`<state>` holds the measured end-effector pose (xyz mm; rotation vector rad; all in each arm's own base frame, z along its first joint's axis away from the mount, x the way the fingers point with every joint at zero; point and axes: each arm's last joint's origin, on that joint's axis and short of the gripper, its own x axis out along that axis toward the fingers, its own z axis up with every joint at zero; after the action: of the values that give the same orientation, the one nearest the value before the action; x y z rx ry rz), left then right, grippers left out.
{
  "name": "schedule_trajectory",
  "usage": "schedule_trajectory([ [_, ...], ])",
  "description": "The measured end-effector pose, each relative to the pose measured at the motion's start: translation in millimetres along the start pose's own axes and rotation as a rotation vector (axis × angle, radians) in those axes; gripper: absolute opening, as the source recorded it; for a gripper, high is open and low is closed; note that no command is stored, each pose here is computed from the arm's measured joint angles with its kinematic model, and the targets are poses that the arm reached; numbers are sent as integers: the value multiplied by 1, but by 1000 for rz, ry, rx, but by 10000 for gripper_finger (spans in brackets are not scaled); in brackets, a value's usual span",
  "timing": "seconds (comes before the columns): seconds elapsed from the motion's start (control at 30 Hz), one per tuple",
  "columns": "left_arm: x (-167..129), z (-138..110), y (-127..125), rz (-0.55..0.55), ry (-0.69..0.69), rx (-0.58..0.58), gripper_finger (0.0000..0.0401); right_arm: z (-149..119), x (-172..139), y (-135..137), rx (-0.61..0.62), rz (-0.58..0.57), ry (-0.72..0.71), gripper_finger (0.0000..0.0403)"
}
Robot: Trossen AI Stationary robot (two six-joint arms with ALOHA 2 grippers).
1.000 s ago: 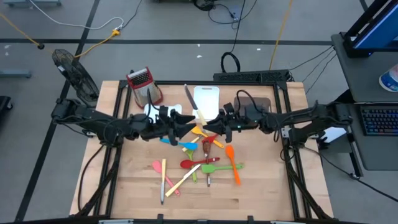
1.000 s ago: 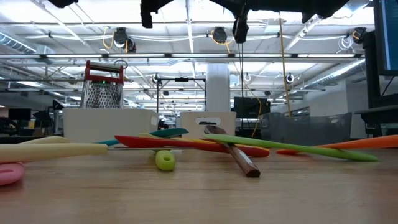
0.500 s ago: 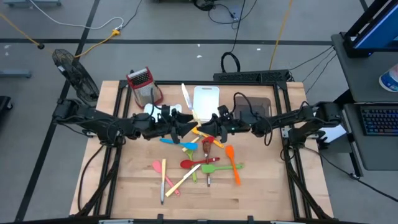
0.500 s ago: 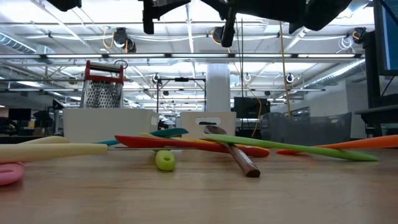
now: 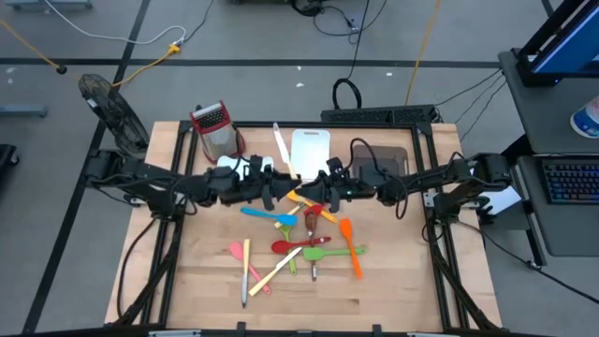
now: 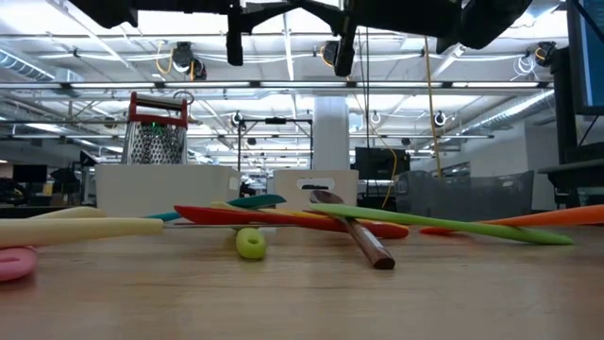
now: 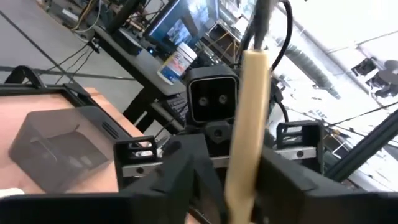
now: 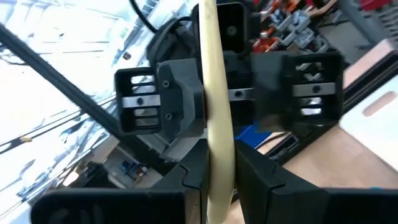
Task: Pick & Place Kitchen Items
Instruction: Put the yellow knife into the left white bin
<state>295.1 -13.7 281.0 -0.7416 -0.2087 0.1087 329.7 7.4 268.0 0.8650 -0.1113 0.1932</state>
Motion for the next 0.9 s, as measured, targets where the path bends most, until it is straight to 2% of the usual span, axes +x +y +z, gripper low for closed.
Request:
schedule_trajectory([
  [0.13,1,2,2,-26,25,3,30,-1,0,-1,-1,-14,12,45],
  [0.27,1,2,2,-25,26,3,28,-2,0,-2,3,-14,24,49],
  [0.4,0,3,2,-29,35,7,28,-4,0,-2,5,-17,55,70],
  [0.6,-2,10,1,-11,6,33,28,-9,-1,-2,16,38,164,106],
  [0.73,-4,13,4,11,12,56,28,-12,-1,-3,71,50,230,121],
  [0.8,-7,18,5,39,22,76,28,-12,-2,-2,77,94,285,127],
  [0.9,-16,23,9,150,61,138,28,-17,-3,-2,95,131,384,129],
])
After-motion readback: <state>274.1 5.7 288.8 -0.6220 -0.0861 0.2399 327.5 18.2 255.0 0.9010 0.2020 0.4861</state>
